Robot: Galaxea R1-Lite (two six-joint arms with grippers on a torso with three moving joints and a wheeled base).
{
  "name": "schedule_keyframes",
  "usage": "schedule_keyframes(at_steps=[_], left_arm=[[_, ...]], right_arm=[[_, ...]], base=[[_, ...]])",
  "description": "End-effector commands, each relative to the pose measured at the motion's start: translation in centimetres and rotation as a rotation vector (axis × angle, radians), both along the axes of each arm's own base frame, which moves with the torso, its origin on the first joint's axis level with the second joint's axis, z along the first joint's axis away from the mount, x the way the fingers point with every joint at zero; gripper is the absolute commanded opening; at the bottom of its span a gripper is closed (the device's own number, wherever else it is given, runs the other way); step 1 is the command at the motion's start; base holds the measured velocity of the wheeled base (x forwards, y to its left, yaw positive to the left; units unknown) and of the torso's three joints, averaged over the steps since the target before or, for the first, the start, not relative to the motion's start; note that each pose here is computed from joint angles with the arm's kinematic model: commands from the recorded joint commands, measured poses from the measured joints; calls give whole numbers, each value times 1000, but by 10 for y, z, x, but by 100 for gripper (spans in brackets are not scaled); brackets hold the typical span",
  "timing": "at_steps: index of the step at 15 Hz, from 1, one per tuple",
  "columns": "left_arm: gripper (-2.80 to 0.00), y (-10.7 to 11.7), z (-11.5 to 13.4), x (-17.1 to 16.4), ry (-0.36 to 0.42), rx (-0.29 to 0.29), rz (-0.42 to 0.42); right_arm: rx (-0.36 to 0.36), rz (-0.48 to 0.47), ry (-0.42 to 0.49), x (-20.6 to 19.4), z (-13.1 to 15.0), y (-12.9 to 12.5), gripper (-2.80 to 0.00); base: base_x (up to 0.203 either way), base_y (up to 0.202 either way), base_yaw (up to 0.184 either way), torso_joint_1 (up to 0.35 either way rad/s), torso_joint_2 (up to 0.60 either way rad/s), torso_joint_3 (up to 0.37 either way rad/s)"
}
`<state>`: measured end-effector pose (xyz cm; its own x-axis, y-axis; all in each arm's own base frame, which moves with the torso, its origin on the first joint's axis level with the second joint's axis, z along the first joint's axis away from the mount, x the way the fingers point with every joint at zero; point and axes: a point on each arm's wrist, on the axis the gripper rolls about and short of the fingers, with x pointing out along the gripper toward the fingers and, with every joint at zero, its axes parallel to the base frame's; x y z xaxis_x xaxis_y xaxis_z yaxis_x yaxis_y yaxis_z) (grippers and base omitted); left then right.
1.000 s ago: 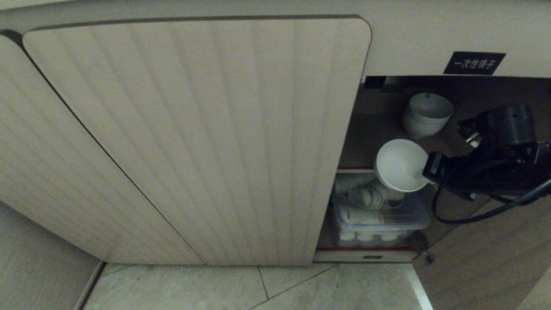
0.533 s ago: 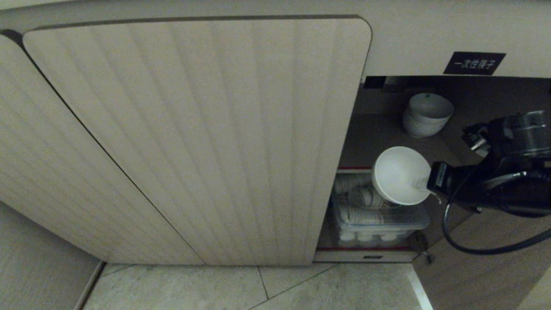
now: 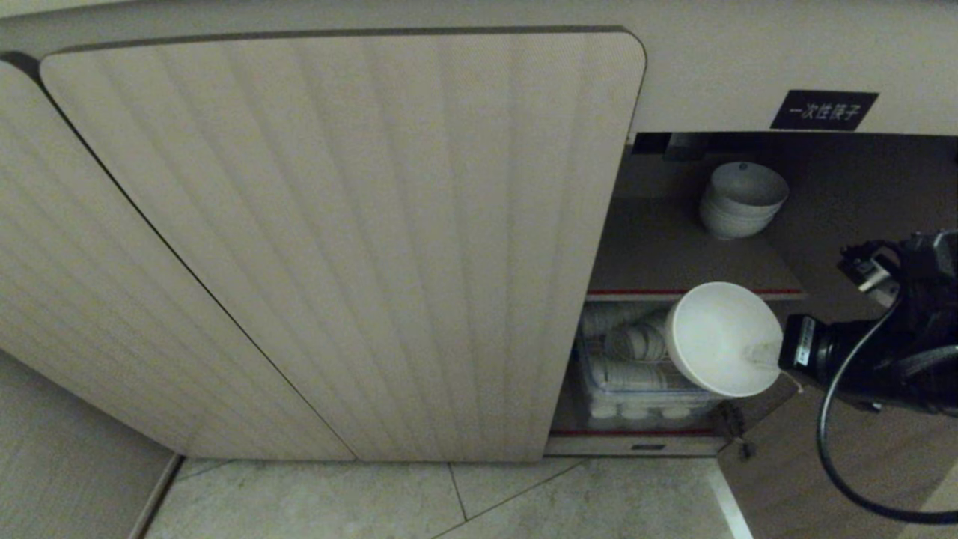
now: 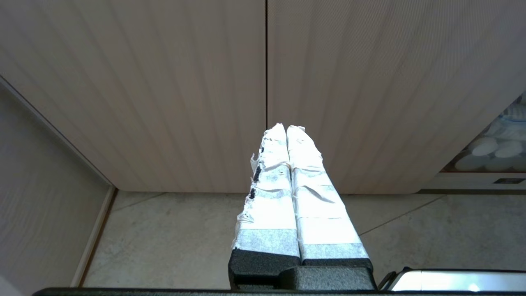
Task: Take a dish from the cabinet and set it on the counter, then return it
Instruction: Place it on the table
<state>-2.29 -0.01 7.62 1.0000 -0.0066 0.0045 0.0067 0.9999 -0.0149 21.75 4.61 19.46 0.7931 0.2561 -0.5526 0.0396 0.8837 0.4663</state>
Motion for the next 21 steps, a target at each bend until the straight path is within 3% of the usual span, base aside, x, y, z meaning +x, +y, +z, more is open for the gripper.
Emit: schedule_keyframes(at_steps=[1,10,14,21], left_arm=[[-280,0,0,0,0,0,0],[-280,0,0,0,0,0,1],[-280,0,0,0,0,0,0],[-280,0,0,0,0,0,-1]], right_arm=[[5,-1,-9,-15,1,-3,-280],[-7,2,46,-65,-2,-13,-280],[-72,51,66,-84,-4,-17,-280],[-72,159,137,-115,-4,-21,-280]], base=[[0,0,0,0,0,0],[0,0,0,0,0,0],[0,0,0,0,0,0],[0,0,0,0,0,0]])
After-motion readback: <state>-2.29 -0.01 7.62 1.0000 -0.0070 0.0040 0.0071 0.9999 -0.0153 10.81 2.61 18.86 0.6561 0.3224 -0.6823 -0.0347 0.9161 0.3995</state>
